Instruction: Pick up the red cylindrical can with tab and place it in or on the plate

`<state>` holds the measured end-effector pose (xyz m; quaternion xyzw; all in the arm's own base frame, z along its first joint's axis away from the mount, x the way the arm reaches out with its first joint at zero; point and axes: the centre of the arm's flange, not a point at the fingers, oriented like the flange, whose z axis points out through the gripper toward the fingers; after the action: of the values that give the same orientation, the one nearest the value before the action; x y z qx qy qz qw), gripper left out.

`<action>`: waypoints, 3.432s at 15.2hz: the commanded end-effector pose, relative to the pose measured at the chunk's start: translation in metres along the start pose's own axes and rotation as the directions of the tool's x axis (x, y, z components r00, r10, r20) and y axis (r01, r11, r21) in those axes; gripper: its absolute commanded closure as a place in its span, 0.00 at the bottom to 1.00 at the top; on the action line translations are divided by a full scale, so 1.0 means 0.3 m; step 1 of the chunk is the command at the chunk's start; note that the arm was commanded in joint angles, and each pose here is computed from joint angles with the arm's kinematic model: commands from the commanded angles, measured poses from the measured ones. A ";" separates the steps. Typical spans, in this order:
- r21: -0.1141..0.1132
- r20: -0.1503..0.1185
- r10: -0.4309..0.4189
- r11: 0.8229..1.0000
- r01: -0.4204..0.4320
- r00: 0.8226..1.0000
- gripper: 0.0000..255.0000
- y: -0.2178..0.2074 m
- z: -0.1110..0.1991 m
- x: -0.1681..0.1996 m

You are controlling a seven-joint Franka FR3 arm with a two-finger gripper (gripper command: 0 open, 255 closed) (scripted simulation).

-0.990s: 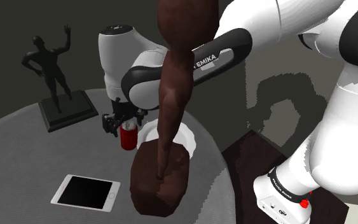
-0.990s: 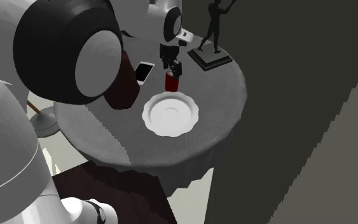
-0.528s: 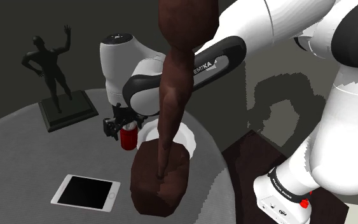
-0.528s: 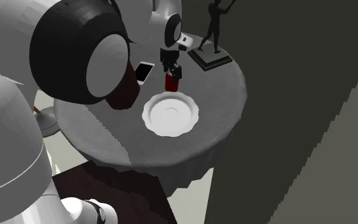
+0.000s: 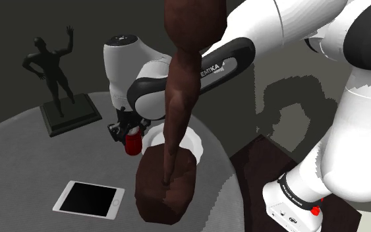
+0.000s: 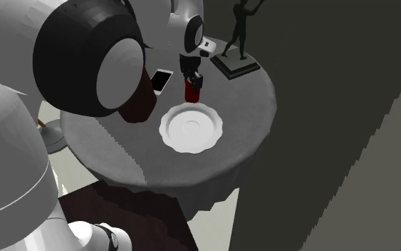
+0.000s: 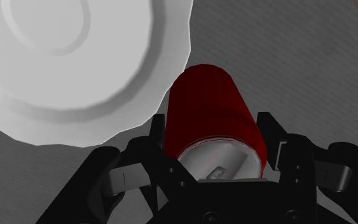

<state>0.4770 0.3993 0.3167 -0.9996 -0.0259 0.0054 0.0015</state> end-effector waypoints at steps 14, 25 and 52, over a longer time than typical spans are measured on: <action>0.000 0.000 -0.001 1.000 0.001 1.000 1.00 -0.002 -0.158 -0.002; 0.000 0.000 -0.001 1.000 0.001 1.000 1.00 0.110 -0.319 -0.069; 0.000 0.000 -0.001 1.000 0.001 1.000 1.00 0.439 -0.061 -0.256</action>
<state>0.4072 0.2628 0.3425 -0.9996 -0.0259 0.0057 0.0014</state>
